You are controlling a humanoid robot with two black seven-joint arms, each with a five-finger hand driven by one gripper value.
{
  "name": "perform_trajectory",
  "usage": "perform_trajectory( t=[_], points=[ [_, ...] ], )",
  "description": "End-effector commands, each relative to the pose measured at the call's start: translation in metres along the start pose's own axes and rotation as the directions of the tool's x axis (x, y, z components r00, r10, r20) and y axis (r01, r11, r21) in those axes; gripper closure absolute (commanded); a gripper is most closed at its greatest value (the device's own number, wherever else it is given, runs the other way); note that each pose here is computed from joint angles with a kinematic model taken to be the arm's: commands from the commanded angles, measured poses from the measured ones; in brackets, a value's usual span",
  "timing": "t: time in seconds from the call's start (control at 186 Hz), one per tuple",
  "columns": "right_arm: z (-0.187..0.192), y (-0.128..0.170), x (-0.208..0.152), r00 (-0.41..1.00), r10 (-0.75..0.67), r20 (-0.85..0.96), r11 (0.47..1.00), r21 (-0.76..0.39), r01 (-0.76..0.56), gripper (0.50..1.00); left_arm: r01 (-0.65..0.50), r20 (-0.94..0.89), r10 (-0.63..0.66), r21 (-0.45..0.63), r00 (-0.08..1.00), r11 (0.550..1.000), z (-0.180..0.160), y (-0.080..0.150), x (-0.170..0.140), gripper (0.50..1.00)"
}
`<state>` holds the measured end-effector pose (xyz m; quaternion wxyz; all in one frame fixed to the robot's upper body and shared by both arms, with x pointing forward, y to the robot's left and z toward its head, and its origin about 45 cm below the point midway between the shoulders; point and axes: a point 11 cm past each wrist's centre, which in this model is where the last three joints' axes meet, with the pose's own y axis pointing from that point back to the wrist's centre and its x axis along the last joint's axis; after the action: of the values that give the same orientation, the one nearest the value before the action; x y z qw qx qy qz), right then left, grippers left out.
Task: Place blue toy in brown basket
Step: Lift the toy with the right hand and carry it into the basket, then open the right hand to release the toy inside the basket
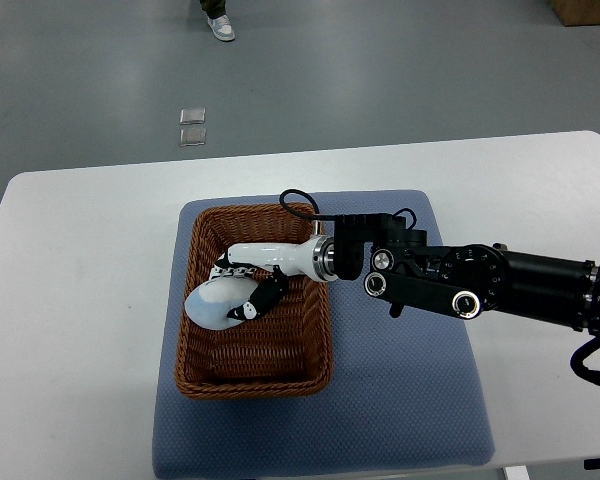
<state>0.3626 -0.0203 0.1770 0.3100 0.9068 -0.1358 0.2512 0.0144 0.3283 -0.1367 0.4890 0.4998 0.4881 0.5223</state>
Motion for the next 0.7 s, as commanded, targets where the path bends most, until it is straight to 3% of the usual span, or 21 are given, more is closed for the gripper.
perform_trajectory(
  t=[0.0,0.07,0.193,0.268,0.692],
  points=[
    [0.007,0.000,-0.001,1.000,0.000,-0.023,1.000,-0.024,0.000,0.812,0.000,-0.001,0.000,0.000,1.000,1.000,0.000,0.000,0.000,0.500],
    [0.009,0.000,0.000,1.000,0.001,-0.023,1.000,-0.031,-0.002,0.777,-0.001,-0.001,0.001,0.000,1.000,1.000,0.000,0.000,0.000,0.500],
    [0.013,0.004,0.005,1.000,0.010,-0.021,0.999,-0.038,-0.011,0.640,-0.001,-0.001,0.001,0.000,1.000,1.000,0.000,0.000,0.000,0.500],
    [0.014,0.007,0.012,1.000,0.021,-0.018,0.999,-0.040,-0.022,0.603,-0.001,-0.001,0.001,0.000,1.000,1.000,0.000,0.000,0.000,0.500],
    [0.002,0.054,0.091,0.992,0.081,0.095,0.996,0.030,-0.084,0.591,-0.001,0.000,0.001,0.000,1.000,1.000,0.000,0.000,0.000,0.500]
  ],
)
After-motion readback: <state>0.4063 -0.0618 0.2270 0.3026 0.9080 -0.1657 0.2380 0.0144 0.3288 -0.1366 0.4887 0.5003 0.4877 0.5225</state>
